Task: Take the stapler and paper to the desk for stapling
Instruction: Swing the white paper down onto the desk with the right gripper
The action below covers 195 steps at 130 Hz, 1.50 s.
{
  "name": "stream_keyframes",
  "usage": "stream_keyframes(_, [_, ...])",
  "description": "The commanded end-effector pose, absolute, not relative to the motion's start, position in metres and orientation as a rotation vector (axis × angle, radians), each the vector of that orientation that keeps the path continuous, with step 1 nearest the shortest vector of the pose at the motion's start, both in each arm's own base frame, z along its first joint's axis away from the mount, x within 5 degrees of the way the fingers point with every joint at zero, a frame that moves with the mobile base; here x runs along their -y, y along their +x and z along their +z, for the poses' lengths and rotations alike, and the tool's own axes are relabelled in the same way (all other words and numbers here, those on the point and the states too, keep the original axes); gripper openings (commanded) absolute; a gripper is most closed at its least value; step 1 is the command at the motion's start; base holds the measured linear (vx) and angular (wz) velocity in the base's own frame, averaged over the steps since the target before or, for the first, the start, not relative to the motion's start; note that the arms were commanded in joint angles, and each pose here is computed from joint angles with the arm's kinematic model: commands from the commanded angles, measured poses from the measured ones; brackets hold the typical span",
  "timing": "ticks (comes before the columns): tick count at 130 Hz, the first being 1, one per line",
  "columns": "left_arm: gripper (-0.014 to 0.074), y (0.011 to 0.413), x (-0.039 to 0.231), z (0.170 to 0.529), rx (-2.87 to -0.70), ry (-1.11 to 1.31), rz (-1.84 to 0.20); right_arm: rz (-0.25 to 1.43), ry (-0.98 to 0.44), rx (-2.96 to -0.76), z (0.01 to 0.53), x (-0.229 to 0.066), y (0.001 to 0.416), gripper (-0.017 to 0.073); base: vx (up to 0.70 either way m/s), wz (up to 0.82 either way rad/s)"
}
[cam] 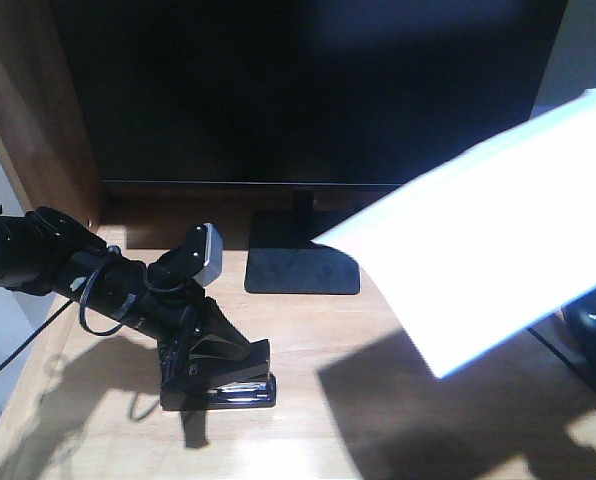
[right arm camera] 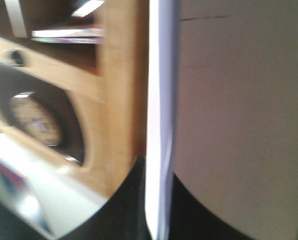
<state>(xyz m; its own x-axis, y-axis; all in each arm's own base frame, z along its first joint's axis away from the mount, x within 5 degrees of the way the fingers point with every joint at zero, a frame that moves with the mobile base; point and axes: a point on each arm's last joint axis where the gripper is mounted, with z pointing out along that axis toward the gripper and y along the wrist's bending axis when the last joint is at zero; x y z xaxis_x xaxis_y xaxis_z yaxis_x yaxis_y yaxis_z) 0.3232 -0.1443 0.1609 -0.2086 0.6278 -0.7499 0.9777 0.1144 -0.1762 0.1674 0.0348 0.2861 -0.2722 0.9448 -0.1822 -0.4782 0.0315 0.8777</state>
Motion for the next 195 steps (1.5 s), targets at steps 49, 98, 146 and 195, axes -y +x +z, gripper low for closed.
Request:
stream_keyframes(49, [-0.0006, 0.323, 0.149, 0.186, -1.822, 1.517, -0.938, 1.637, 0.413, -1.573, 0.217, -0.067, 0.206, -0.0003, 0.0, 0.0])
stream_keyframes(98, [-0.0006, 0.323, 0.149, 0.186, -1.822, 1.517, -0.938, 1.63, 0.213, -1.966, 0.151, -0.084, 0.203, -0.0003, 0.0, 0.0])
stream_keyframes(146, [-0.0006, 0.323, 0.149, 0.186, -1.822, 1.517, -0.938, 1.617, 0.024, -2.047, 0.136, -0.089, 0.196, -0.0003, 0.0, 0.0])
stream_keyframes(195, [-0.0006, 0.323, 0.149, 0.186, -1.822, 1.517, -0.938, 1.543, -0.229, -2.013, 0.136, -0.091, 0.19, -0.0003, 0.0, 0.0])
